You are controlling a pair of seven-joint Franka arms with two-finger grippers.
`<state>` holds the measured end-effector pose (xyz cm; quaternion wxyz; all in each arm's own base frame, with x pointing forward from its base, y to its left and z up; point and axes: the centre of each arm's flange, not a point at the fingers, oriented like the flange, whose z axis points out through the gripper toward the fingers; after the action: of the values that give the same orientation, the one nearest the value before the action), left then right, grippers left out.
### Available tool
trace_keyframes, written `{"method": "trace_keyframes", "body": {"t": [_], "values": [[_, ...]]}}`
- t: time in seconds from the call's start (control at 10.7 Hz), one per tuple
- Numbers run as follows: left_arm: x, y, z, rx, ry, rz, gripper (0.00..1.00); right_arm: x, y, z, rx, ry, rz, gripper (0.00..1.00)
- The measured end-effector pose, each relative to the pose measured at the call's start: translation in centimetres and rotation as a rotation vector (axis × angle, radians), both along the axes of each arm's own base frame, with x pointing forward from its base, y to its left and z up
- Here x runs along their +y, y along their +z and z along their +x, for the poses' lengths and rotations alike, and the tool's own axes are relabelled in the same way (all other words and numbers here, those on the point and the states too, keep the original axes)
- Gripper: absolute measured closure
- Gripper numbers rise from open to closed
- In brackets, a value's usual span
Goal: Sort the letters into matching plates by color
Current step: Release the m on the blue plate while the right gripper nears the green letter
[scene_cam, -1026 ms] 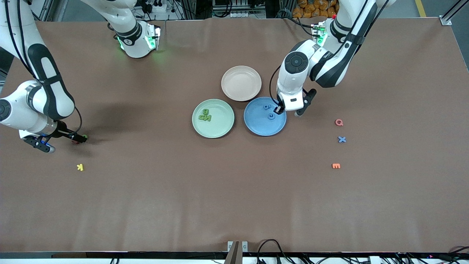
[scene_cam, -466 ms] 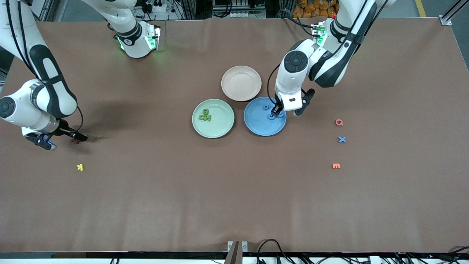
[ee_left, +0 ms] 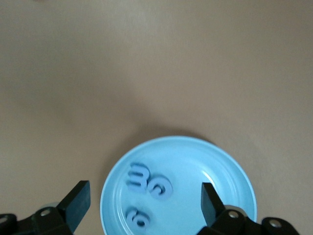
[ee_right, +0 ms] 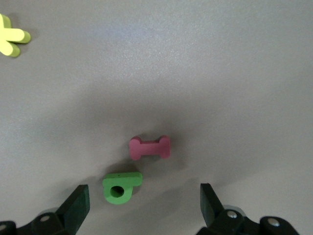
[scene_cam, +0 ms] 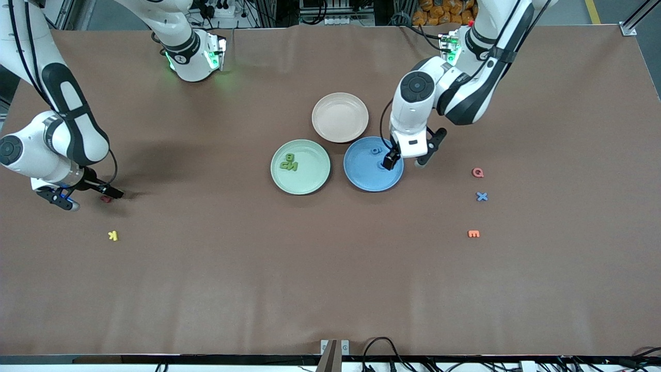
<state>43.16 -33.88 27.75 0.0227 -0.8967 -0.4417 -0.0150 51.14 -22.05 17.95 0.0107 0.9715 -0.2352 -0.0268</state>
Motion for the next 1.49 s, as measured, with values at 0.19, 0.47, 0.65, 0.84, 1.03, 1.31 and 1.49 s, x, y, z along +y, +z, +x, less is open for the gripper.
{"method": "trace_keyframes", "body": {"t": [0.19, 0.47, 0.65, 0.84, 1.03, 1.31, 1.49], "values": [[2.2, -0.5, 1.5, 0.006, -0.044, 0.016, 0.00, 0.3, -0.4, -0.1, -0.002, 0.004, 0.000, 0.00], [6.7, -1.2, 4.1, 0.032, -0.134, 0.024, 0.00, 0.8, -1.6, -0.2, -0.010, 0.008, -0.003, 0.00], [10.2, -2.5, 5.6, 0.061, -0.200, 0.038, 0.00, 1.0, -1.9, -0.1, -0.011, 0.006, 0.000, 0.00], [13.5, -3.6, 6.9, 0.083, -0.255, 0.053, 0.00, 1.0, -1.9, -0.1, -0.012, 0.005, 0.001, 0.00], [16.1, -4.2, 7.9, 0.094, -0.294, 0.057, 0.00, 1.0, -1.9, -0.1, -0.013, 0.003, 0.003, 0.02], [19.3, -4.6, 8.9, 0.108, -0.370, 0.052, 0.00, 0.9, -1.4, 0.1, -0.022, 0.001, 0.001, 0.28], [21.8, -4.7, 9.6, 0.116, -0.440, 0.045, 0.00, 0.6, -1.3, 0.0, -0.025, 0.015, 0.002, 0.46]]}}
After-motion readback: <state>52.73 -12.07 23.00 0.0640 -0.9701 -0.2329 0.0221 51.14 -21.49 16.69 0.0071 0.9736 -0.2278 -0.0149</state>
